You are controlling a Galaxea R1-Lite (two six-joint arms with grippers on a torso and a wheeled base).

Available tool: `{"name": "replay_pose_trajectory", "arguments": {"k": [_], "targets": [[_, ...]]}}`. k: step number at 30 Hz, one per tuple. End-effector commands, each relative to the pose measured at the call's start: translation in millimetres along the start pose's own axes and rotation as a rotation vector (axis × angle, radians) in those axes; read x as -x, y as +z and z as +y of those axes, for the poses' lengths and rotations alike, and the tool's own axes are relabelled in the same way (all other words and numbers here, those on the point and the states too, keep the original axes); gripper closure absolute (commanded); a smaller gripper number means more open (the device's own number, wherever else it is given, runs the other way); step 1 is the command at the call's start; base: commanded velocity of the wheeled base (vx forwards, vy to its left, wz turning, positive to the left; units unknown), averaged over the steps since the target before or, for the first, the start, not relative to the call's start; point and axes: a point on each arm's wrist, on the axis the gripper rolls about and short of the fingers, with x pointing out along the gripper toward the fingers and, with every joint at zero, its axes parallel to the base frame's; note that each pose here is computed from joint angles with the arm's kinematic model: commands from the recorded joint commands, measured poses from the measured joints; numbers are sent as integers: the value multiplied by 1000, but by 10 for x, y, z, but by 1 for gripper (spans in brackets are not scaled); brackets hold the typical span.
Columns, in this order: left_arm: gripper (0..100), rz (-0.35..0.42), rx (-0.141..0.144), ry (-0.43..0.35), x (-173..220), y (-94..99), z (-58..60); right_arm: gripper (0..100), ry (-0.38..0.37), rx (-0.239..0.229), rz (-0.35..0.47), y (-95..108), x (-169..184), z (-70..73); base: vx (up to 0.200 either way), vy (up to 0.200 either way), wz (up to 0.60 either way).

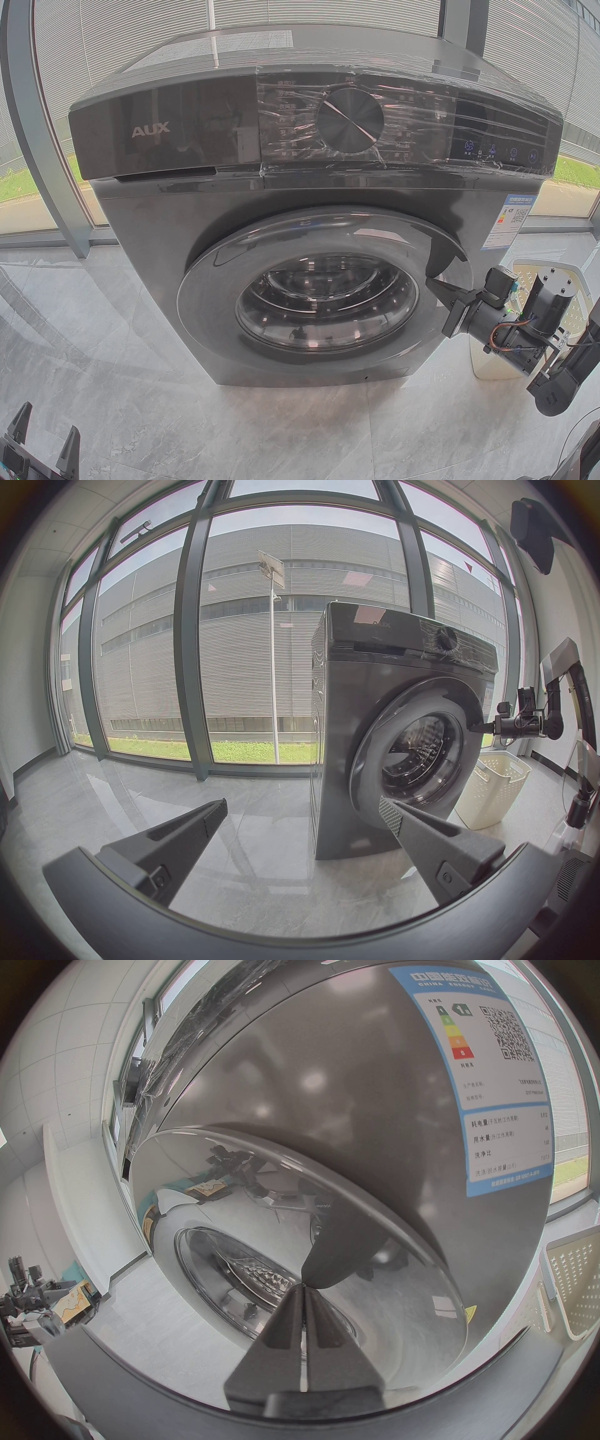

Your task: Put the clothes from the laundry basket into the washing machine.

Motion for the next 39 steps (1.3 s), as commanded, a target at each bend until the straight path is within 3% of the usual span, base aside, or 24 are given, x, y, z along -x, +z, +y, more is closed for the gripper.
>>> {"name": "replay_pose_trajectory", "arguments": {"k": [1, 8, 14, 19, 25, 31, 35, 37, 39], "targets": [[0, 1, 1, 0, -1, -53, 0, 100, -1, 1, -12, 17, 14, 6, 0, 0, 0], [0, 1, 1, 0, -1, -53, 0, 100, 6, 2, 1, -3, 53, 32, 0, 0, 0], [0, 1, 3, 0, -1, -53, 0, 100, 30, 26, 68, -60, 478, 111, 0, 0, 0], [0, 1, 1, 0, -1, -53, 0, 100, 41, 51, 81, -45, 858, 139, 0, 0, 0], [0, 1, 3, 0, -1, -53, 0, 100, 12, 74, 56, 89, 1056, 126, 0, 0, 0], [0, 0, 3, -2, -1, -51, 0, 100, 2, 27, 92, 117, 1237, 134, 0, 0, 0], [0, 2, 3, -2, -1, -53, 0, 100, 10, 27, 68, 177, 1405, 168, 0, 0, 0], [0, 0, 3, -2, -1, -51, 0, 100, -19, 32, 72, 179, 1464, 152, 0, 0, 0], [0, 2, 3, -2, -1, -53, 0, 100, -110, 48, 68, 183, 1629, 134, 0, 0, 0]]}}
